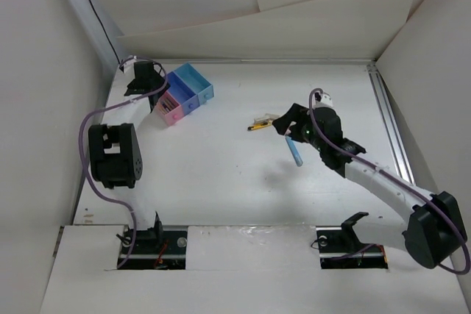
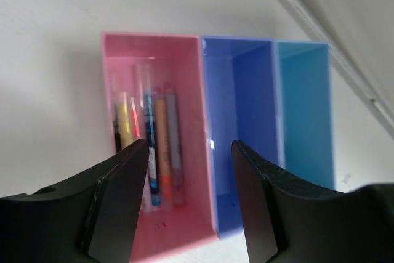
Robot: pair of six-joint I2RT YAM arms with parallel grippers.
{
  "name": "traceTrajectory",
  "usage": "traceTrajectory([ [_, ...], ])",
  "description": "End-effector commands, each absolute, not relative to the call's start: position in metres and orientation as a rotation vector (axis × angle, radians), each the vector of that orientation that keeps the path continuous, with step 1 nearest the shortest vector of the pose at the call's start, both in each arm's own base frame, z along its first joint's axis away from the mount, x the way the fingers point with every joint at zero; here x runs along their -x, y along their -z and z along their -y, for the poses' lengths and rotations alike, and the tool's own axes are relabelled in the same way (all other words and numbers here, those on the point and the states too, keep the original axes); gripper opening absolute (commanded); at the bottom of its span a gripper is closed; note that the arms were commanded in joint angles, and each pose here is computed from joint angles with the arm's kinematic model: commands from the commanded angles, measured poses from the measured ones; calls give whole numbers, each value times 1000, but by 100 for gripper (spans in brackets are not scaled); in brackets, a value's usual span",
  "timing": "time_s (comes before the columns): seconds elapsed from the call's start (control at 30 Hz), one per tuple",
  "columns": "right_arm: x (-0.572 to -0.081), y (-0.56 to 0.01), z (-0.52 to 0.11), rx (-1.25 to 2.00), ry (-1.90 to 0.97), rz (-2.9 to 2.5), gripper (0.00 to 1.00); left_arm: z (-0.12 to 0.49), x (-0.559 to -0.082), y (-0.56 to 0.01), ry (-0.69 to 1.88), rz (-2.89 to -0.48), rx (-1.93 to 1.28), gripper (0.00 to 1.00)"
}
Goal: Sort the stationery into containers
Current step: Place the pen in the storage box, then pick up the stationery from the center of the board.
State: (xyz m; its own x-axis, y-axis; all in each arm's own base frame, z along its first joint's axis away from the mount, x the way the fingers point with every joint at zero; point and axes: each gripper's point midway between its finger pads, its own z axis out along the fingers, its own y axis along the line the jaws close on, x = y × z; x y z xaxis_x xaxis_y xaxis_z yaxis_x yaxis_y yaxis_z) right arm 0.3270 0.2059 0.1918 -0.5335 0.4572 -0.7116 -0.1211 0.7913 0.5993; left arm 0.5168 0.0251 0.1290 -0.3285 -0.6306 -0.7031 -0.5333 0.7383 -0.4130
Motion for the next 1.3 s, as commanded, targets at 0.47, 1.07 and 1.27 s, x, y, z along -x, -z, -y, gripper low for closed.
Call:
traceTrajectory([
  [0.47, -322, -94, -115, -595, -289, -2264, 57, 211, -389, -191, 751, -1846, 300, 47],
  [1.07, -305, -39, -132, -490, -220, -2627, 65, 233, -323, -206, 1018, -1803, 48, 46],
  [1.27, -289, -28, -151, -435, -169, -2675, 58, 233, -320, -207, 1026, -1808, 40, 46],
])
